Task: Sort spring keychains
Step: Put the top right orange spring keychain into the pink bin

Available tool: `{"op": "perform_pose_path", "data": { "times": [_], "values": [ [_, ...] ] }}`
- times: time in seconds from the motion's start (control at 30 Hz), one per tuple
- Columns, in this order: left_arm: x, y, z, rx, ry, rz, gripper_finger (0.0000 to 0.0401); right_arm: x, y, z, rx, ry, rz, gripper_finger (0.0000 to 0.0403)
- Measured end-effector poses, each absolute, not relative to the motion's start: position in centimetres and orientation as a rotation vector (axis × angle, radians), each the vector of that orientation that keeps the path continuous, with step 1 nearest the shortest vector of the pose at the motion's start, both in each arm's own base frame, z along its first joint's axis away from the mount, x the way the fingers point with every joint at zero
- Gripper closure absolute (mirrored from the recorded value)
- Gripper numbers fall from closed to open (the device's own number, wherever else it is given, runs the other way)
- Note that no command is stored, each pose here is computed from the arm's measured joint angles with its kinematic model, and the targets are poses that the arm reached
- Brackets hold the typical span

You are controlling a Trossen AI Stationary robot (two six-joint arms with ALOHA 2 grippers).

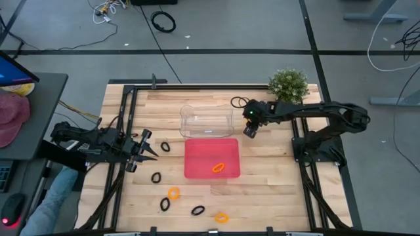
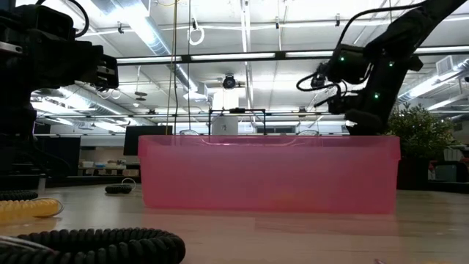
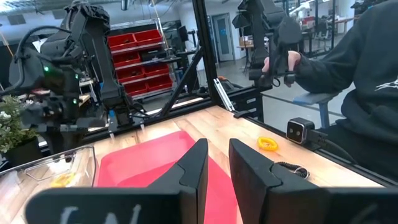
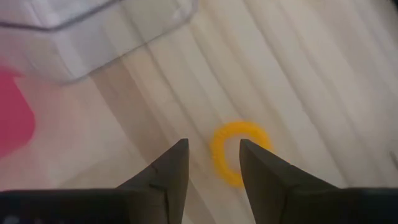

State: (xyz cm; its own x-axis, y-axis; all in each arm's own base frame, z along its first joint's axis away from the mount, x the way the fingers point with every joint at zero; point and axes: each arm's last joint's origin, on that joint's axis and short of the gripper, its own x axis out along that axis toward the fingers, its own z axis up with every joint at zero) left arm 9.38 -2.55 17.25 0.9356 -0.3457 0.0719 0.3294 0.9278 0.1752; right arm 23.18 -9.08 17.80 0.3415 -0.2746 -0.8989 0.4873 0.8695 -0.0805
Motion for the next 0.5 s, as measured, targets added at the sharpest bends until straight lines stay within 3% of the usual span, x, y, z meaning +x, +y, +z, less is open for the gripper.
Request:
{"op": "perform_pose_path", "data": {
  "times": [0.5],
  "values": [
    [9.4,-2.6,17.2,0.162,-0.102,-0.347,0.0332,24.1,-10.9,12.4,0.296,1.300,-0.532,0.0258]
  ]
}}
